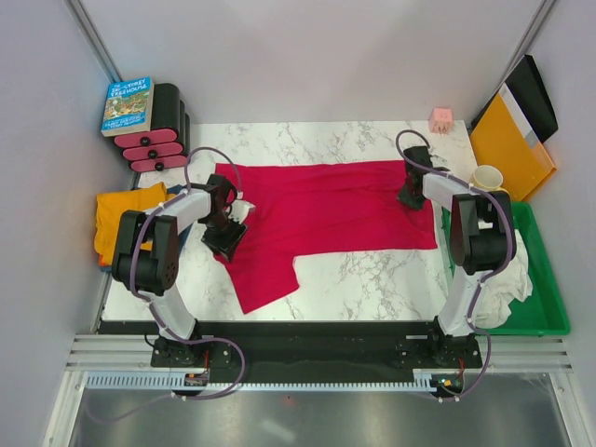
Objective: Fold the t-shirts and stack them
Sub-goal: Fold the flattened tshirt in 1/3 of the way
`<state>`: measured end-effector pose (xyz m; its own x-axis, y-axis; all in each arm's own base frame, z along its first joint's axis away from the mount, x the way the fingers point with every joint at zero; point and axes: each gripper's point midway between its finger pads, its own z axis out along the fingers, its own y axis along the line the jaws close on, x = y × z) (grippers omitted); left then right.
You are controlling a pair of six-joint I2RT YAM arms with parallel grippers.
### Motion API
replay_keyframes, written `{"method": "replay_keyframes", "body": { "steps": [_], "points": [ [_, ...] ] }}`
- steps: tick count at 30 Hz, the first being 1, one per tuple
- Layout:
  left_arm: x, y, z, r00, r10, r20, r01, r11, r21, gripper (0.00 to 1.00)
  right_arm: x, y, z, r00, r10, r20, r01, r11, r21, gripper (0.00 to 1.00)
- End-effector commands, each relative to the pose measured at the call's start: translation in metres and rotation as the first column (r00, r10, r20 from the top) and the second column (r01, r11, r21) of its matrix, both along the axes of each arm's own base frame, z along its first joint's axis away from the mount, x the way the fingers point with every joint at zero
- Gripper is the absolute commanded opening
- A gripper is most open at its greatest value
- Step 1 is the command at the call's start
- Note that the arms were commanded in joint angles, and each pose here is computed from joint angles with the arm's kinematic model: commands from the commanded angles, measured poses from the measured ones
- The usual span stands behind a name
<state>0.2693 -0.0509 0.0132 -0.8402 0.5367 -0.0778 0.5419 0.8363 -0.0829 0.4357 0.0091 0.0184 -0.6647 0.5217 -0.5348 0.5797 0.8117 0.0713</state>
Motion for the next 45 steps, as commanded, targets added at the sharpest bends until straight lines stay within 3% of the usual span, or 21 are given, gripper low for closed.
{"method": "replay_keyframes", "body": {
  "steps": [1, 8, 11, 12, 19, 21, 25, 30, 36, 40, 42, 45],
  "points": [
    [-0.020, 0.035, -0.012, 0.997, -0.010, -0.082, 0.018, 0.995, 0.100, 0.56, -0.041, -0.046, -0.044, 0.976, -0.097, -0.196, 0.084, 0.994, -0.072, 0.35],
    [-0.014, 0.043, -0.010, 0.998, 0.019, -0.056, -0.013, 0.995, 0.102, 0.56, -0.021, -0.045, -0.029, 0.986, -0.060, -0.158, 0.050, 0.996, -0.068, 0.35],
    [-0.002, 0.039, 0.005, 0.999, 0.039, 0.017, -0.040, 0.998, 0.049, 0.57, -0.010, -0.040, -0.010, 0.996, -0.010, -0.093, 0.006, 0.999, -0.047, 0.35],
    [0.003, 0.036, 0.012, 0.997, 0.058, 0.045, -0.059, 0.998, 0.018, 0.59, 0.004, -0.035, 0.017, 1.000, 0.009, 0.008, -0.009, 1.000, -0.020, 0.36],
    [0.038, -0.006, 0.109, 0.939, 0.157, 0.307, -0.075, 0.962, -0.262, 0.70, 0.013, 0.015, 0.135, 0.945, 0.112, 0.307, -0.126, 0.992, 0.029, 0.44],
    [0.035, -0.015, 0.120, 0.933, 0.170, 0.316, -0.068, 0.949, -0.309, 0.71, 0.005, 0.028, 0.150, 0.932, 0.144, 0.334, -0.160, 0.987, 0.019, 0.45],
    [0.008, -0.027, 0.112, 0.958, 0.110, 0.265, -0.028, 0.955, -0.294, 0.70, -0.020, 0.049, 0.188, 0.893, 0.205, 0.401, -0.222, 0.975, -0.005, 0.45],
    [-0.038, -0.043, 0.082, 0.989, 0.007, 0.149, 0.032, 0.966, -0.255, 0.67, -0.062, 0.074, 0.186, 0.877, 0.265, 0.401, -0.281, 0.959, -0.019, 0.45],
    [-0.044, -0.050, 0.084, 0.993, -0.017, 0.116, 0.042, 0.974, -0.222, 0.66, -0.102, 0.072, 0.173, 0.887, 0.250, 0.387, -0.272, 0.962, 0.002, 0.45],
    [-0.068, -0.051, 0.102, 0.999, -0.047, 0.027, 0.052, 0.976, -0.213, 0.64, -0.126, 0.070, 0.169, 0.887, 0.253, 0.386, -0.275, 0.961, 0.002, 0.45],
    [-0.067, -0.048, 0.107, 0.997, -0.048, 0.059, 0.059, 0.978, -0.200, 0.64, -0.136, 0.076, 0.161, 0.883, 0.276, 0.380, -0.299, 0.954, 0.002, 0.45],
    [-0.048, -0.042, 0.109, 0.971, -0.044, 0.237, 0.088, 0.980, -0.180, 0.62, -0.148, 0.090, 0.146, 0.875, 0.332, 0.352, -0.352, 0.936, -0.006, 0.45]
  ]
}}
